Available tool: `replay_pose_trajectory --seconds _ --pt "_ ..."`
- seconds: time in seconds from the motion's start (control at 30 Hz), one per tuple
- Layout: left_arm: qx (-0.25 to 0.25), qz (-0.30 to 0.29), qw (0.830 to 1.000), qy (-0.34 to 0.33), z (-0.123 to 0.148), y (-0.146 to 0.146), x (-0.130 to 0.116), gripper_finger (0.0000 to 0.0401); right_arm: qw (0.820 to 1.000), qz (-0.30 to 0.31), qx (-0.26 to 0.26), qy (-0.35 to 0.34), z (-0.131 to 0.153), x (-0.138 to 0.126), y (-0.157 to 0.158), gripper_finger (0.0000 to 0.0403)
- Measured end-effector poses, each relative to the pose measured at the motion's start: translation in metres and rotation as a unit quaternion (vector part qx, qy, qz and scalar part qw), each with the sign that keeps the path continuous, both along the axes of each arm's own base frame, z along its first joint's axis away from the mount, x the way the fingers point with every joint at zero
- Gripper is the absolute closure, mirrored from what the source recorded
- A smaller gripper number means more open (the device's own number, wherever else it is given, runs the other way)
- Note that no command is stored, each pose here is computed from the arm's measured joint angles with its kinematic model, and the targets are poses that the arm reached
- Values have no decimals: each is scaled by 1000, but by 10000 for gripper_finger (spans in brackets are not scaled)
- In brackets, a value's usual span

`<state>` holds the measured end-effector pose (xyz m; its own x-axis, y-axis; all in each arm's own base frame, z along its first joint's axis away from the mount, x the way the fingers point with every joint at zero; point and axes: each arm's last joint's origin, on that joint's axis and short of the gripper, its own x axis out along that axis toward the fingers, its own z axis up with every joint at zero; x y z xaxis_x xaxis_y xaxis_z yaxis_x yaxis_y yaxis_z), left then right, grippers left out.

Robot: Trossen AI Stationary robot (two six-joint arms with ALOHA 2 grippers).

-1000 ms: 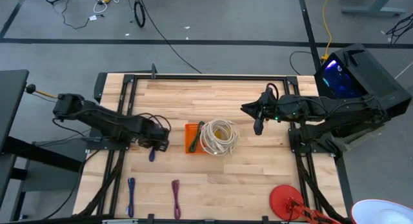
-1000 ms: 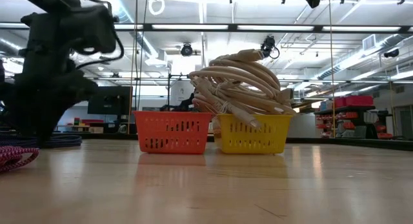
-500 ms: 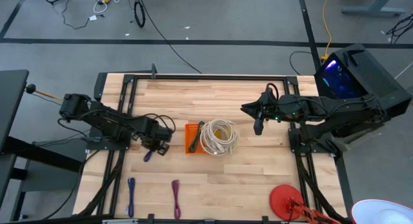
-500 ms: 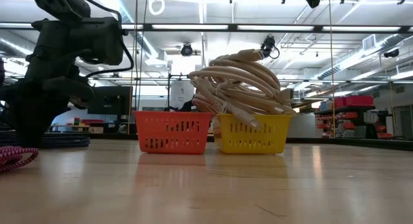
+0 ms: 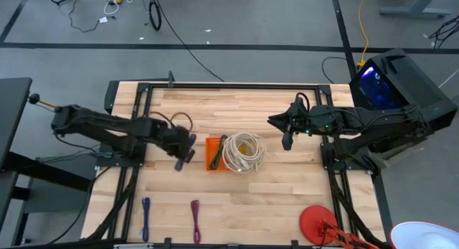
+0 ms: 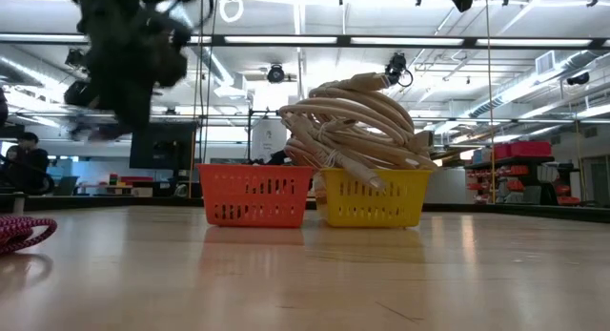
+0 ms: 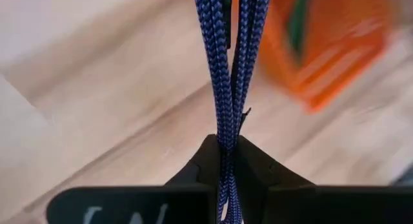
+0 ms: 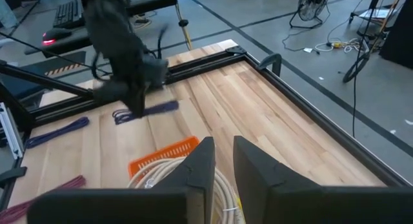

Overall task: Pick & Place USB Port
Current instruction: Put the blue charger cable into the orange bin

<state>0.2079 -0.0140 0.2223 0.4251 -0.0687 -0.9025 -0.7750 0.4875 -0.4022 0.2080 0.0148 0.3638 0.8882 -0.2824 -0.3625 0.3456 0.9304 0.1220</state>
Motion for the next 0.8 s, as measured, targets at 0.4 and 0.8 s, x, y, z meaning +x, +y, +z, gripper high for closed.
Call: replay_pose_trajectory --seconds 0.4,0.8 --pt "98 44 974 -202 60 10 10 375 1000 -2 5 -11 2 1 0 342" --pt "110 0 975 -194 25 7 59 375 1000 -1 3 -27 5 2 0 342"
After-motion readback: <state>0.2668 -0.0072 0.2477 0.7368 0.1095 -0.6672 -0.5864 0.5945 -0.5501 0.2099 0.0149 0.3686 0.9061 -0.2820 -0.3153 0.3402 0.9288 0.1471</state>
